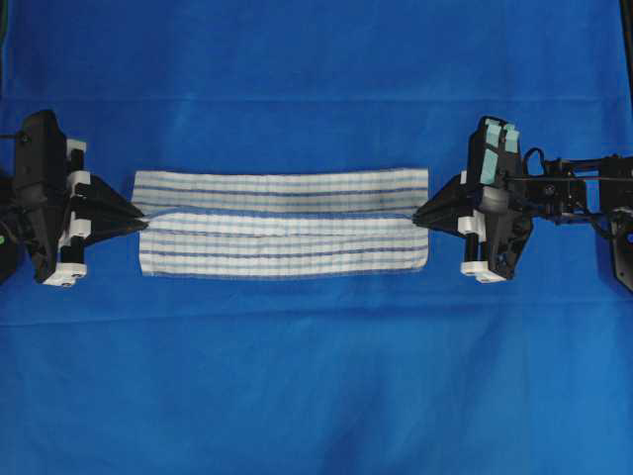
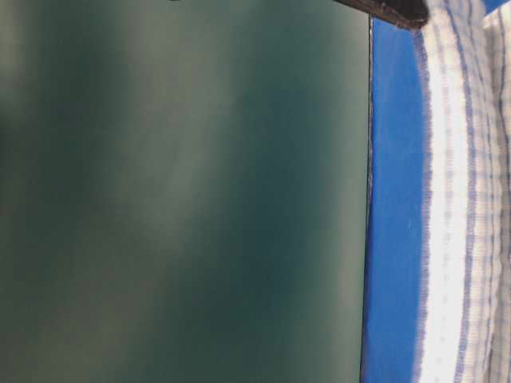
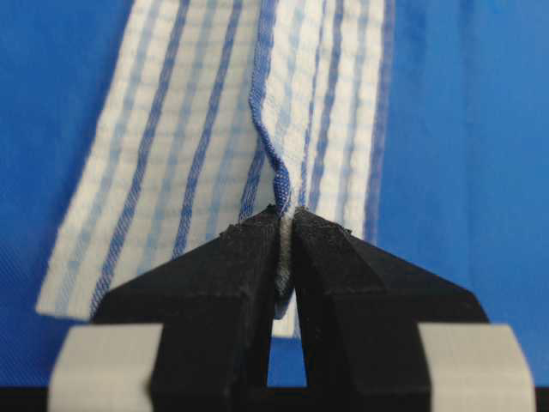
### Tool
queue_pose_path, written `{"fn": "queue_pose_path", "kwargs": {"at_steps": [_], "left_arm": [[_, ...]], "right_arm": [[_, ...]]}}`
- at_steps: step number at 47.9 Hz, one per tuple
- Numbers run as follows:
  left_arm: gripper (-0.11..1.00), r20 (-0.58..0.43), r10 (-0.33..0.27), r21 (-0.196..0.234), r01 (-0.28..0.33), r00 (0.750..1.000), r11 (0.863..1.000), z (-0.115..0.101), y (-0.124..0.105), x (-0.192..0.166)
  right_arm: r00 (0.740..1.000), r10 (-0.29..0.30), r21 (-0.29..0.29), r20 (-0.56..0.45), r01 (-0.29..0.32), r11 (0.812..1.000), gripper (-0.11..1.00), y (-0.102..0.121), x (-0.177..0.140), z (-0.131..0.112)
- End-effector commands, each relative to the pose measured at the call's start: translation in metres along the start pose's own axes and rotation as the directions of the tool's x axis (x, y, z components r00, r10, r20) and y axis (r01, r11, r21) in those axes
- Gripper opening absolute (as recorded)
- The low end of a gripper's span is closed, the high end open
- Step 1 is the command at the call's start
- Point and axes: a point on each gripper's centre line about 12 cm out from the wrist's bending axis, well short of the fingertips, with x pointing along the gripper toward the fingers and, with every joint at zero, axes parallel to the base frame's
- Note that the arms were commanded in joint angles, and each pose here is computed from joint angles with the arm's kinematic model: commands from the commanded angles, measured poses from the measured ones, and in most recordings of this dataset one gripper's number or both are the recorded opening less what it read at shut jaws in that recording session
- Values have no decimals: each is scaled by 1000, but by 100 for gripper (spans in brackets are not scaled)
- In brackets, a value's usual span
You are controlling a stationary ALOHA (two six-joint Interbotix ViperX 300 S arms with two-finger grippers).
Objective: Fold the blue towel.
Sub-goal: 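Release the folded edge and move both grippers to the towel's left and right ends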
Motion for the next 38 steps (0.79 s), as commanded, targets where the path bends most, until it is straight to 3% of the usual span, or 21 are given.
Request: {"fn": "queue_pose_path", "kwargs": {"at_steps": [1, 24, 28, 35, 38], "left_arm": [[3, 14, -9, 0, 9, 1000, 1000, 2, -2, 0], [6, 45, -28, -32, 29, 999, 999, -2, -5, 0], [20, 49, -39, -32, 40, 998, 999, -1, -7, -1], [59, 53, -52, -23, 53, 997, 998, 1, -11, -1], [72, 60, -53, -13, 54, 997, 998, 3, -11, -2]], "right_arm": [[1000, 4, 5, 21, -4, 1000, 5, 1, -3, 6], [1000, -2, 43, -17, 3, 999, 6, 1, 8, 1], [1000, 3, 41, -15, -2, 999, 9, 3, 8, 2], [1000, 8, 34, 0, -8, 999, 52, 5, 7, 6], [1000, 9, 23, 14, -9, 1000, 64, 5, 5, 10]]}}
